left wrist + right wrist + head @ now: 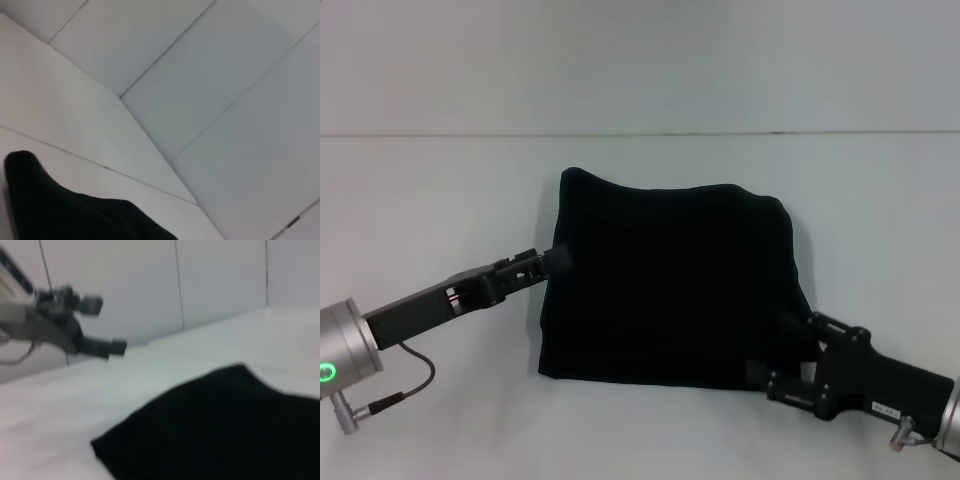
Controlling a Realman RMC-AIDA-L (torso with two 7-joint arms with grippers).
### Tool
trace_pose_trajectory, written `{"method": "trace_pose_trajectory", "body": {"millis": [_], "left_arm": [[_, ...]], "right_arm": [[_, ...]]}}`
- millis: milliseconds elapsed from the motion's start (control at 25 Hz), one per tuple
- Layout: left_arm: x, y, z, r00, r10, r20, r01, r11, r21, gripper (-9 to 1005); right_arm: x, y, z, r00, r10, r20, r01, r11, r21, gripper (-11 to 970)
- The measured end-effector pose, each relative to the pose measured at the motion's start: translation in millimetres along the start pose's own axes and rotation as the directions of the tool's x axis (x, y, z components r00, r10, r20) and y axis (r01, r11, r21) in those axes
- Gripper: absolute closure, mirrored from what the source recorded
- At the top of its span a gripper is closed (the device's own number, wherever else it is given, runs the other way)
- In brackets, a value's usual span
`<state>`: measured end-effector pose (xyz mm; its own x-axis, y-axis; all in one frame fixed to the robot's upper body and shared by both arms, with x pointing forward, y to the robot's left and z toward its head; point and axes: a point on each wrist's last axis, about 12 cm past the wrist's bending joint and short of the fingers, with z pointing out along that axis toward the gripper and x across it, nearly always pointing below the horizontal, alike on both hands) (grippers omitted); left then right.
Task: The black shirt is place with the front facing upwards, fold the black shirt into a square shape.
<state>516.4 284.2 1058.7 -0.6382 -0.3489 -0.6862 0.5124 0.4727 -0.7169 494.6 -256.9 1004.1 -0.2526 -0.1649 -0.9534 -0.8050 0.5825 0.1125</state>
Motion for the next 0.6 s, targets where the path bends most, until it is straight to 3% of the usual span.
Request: {"method": "trace_pose_trajectory", "body": {"millis": [200, 440, 520, 600], "left_arm": [[-4.2, 8.1, 0.0, 0.997, -0.077, 0.007, 0.077, 0.995, -0.069, 45], [-19.8, 15.4, -13.8, 0.983, -0.179, -0.036, 0.173, 0.975, -0.139, 46], [-23.2, 13.2, -15.9, 0.988, -0.137, -0.064, 0.128, 0.983, -0.132, 47], [-25.8, 9.0, -18.8, 0.996, -0.031, -0.088, 0.022, 0.995, -0.102, 47]], "right_arm": [[-5.0, 1.8, -5.7, 0.996, -0.043, 0.075, 0.043, 0.999, 0.008, 124], [-0.4, 8.0, -13.0, 0.993, -0.080, 0.090, 0.080, 0.997, 0.002, 124], [-0.2, 7.6, -15.5, 0.992, -0.075, 0.102, 0.074, 0.997, 0.018, 124], [-1.4, 6.6, -18.4, 0.990, -0.065, 0.125, 0.060, 0.998, 0.037, 124]]}}
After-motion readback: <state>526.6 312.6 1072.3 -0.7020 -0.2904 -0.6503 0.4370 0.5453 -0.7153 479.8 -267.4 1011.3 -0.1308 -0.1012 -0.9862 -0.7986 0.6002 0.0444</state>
